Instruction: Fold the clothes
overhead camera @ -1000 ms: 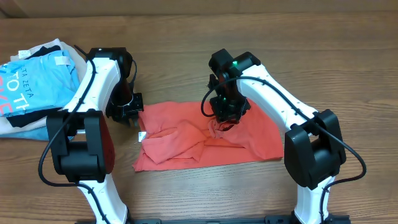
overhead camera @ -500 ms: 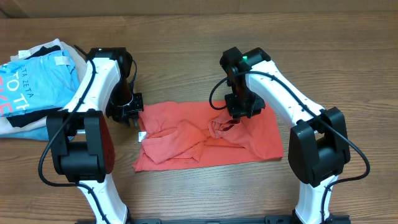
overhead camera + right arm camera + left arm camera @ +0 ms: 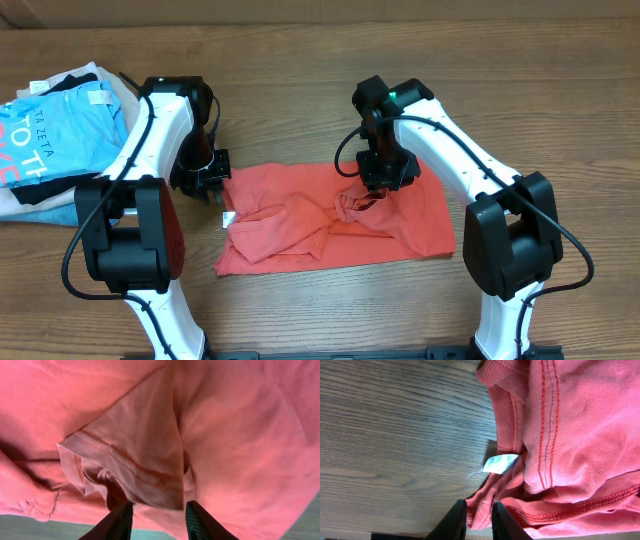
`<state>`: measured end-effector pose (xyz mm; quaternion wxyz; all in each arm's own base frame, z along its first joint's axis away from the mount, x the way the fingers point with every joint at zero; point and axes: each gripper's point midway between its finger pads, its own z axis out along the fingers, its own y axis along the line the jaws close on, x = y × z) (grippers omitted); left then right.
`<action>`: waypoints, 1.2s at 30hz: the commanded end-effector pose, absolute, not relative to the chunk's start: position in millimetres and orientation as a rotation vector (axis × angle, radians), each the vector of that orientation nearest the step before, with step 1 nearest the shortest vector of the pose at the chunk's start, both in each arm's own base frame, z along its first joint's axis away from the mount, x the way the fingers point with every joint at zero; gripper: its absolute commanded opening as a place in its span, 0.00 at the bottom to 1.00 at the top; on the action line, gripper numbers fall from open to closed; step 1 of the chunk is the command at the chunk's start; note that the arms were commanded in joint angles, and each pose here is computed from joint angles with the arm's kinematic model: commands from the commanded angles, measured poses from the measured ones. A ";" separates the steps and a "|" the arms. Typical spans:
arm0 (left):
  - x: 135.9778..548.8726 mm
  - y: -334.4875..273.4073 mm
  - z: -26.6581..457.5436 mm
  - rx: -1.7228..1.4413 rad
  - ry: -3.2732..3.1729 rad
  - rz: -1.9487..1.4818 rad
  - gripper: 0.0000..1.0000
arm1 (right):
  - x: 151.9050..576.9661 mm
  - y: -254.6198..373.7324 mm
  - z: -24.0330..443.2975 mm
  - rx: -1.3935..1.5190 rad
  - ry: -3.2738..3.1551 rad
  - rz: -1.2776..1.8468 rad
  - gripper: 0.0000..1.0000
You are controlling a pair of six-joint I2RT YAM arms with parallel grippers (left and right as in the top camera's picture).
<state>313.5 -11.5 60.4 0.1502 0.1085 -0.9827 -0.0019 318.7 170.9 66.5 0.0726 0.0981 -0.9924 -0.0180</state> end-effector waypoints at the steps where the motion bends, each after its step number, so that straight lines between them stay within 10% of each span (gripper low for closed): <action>1: 320.4 -12.2 70.7 0.299 -2.865 0.029 0.22 | 315.0 172.1 64.3 0.293 -2.987 -0.073 0.39; 6: 320.4 -12.3 70.7 0.299 -2.865 0.029 0.22 | 323.0 175.9 60.7 0.294 -3.023 -0.092 0.35; 9: 320.5 -12.3 70.6 0.299 -2.865 0.029 0.22 | 328.5 180.1 60.4 0.298 -3.045 -0.119 0.04; 16: 320.4 -12.3 70.7 0.299 -2.865 0.029 0.22 | 350.3 219.7 66.1 0.431 -3.100 -0.432 0.05; 20: 320.2 -12.3 70.7 0.299 -2.864 0.029 0.22 | 364.6 236.1 71.6 0.499 -3.140 -0.559 0.46; 36: 322.2 -12.3 70.2 0.292 -2.873 0.031 0.24 | 357.6 152.5 89.2 0.223 -3.198 -0.081 0.36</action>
